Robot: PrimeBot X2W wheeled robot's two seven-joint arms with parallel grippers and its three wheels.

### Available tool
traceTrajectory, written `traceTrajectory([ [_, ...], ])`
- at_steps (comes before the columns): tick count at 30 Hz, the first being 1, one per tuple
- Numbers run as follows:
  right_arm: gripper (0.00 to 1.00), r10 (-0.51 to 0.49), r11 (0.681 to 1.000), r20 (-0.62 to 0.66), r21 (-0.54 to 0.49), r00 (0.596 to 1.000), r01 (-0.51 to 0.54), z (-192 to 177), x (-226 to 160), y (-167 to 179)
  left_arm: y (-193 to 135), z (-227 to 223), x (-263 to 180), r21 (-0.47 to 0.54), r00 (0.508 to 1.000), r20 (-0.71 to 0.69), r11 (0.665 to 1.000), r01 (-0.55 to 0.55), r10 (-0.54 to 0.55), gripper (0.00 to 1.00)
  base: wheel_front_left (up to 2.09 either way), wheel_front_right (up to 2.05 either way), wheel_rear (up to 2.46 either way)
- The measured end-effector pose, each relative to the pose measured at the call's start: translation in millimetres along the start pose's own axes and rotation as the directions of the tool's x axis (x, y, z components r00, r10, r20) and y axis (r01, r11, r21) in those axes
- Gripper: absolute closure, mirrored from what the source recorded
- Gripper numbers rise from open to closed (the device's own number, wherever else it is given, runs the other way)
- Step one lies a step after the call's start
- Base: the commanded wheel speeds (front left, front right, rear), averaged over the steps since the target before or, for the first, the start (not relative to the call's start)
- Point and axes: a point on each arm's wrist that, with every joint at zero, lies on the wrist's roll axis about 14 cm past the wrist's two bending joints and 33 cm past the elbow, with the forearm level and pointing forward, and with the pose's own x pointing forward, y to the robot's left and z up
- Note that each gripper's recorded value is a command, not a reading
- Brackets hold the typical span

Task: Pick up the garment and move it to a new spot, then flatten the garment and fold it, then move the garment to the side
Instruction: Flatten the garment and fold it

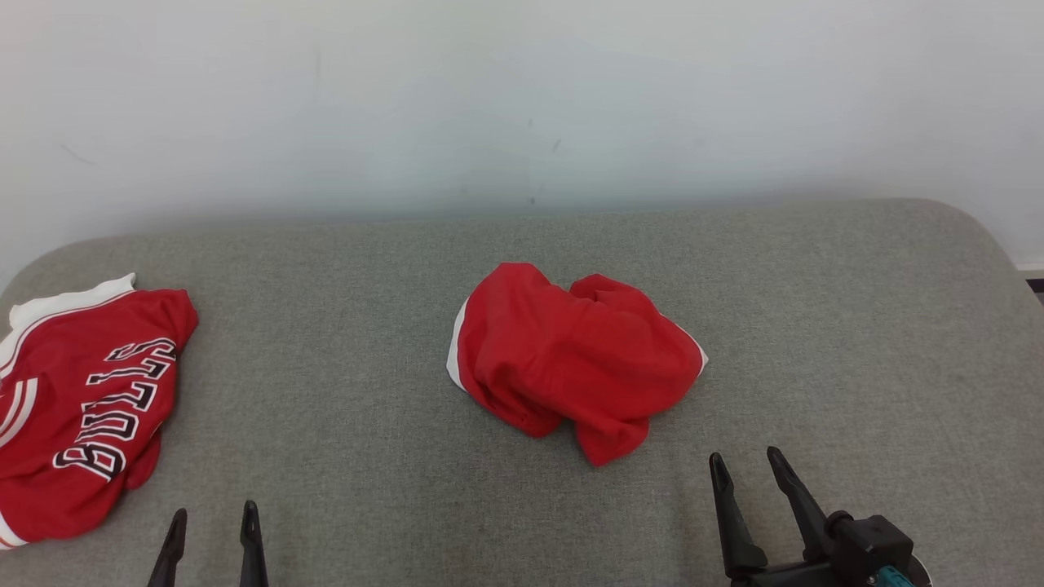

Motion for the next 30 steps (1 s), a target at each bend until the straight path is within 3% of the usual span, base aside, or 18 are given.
traceTrajectory([
  [30,0.0,0.001,1.0,-0.007,-0.001,1.0,-0.001,-2.1,0.8,0.3,4.3,-2.9,-0.3,-0.015,1.0,-0.008,1.0,-0.019,0.018,0.0,0.0,0.0,0.0],
])
